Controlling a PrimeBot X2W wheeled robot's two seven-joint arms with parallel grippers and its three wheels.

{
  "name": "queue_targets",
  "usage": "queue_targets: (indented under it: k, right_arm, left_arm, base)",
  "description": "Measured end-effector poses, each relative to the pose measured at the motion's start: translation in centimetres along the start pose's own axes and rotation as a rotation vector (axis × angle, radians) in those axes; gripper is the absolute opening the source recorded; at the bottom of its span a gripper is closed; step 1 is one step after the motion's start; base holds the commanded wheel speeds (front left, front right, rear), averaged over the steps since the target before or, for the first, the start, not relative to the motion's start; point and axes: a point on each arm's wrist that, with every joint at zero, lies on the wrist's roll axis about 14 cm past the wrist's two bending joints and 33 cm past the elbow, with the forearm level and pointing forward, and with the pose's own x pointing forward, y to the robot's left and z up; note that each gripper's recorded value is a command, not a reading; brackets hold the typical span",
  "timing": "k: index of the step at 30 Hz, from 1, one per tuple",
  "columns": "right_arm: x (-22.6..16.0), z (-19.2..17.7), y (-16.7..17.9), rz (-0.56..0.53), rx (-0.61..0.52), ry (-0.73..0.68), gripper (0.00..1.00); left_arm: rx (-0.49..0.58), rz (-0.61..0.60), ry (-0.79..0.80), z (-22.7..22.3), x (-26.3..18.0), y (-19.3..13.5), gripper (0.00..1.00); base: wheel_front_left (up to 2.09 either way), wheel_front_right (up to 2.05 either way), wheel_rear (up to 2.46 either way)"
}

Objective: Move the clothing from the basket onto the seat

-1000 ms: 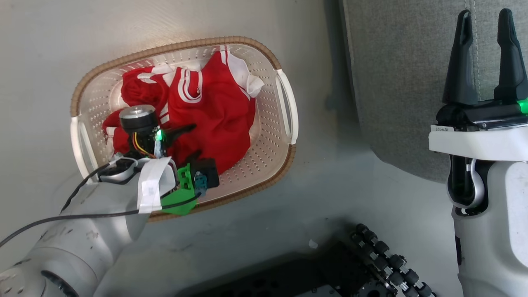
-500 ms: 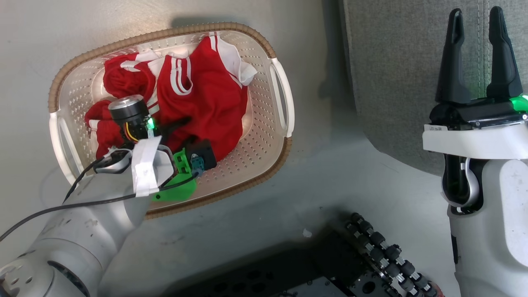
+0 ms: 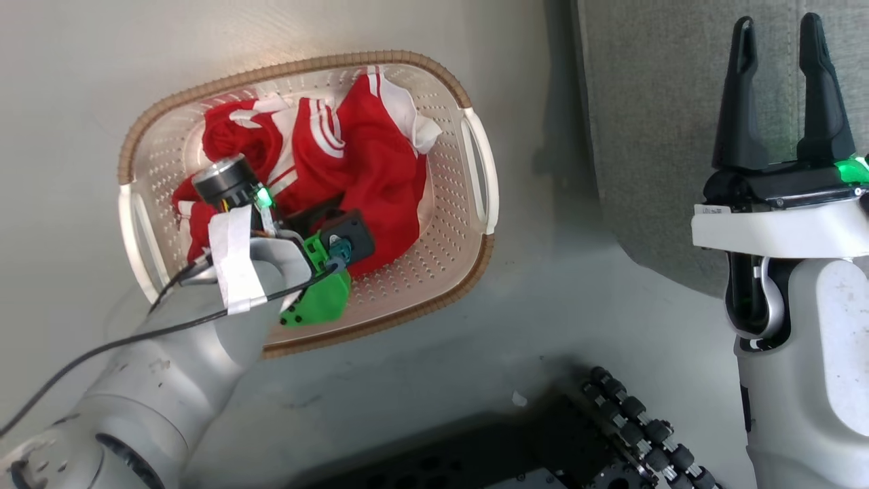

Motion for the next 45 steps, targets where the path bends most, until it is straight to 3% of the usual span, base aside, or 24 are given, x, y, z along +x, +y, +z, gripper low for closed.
queue_targets:
  k: [9,21,31,36,45]
  right_arm:
    - [-1.3,3.1,1.3,0.031,0.001,-0.044,1.00]
    - [-5.6,7.4,2.9,0.070,0.005,-0.096,1.00]
    - [-11.2,10.1,5.3,0.139,0.019,-0.136,1.00]
    - [-14.4,10.2,7.0,0.187,0.045,-0.133,1.00]
    - [-17.5,14.8,8.5,0.238,0.062,-0.284,1.00]
  left_arm:
    - [-0.108,0.057,-0.158,6.0,-3.0,-0.7,0.00]
    - [-0.134,0.293,-0.359,13.7,-10.8,0.3,0.00]
    - [-0.090,0.550,-0.607,21.4,-20.3,0.2,0.00]
    - [-0.049,0.623,-0.712,24.7,-24.3,-1.1,0.00]
    - [0.129,0.721,-0.906,31.7,-31.3,-3.6,0.00]
  base:
    - [0.00,0.00,0.00]
    - [0.00,0.00,0.00]
    - [0.00,0.00,0.00]
    - [0.00,0.00,0.00]
    - [0.00,0.00,0.00]
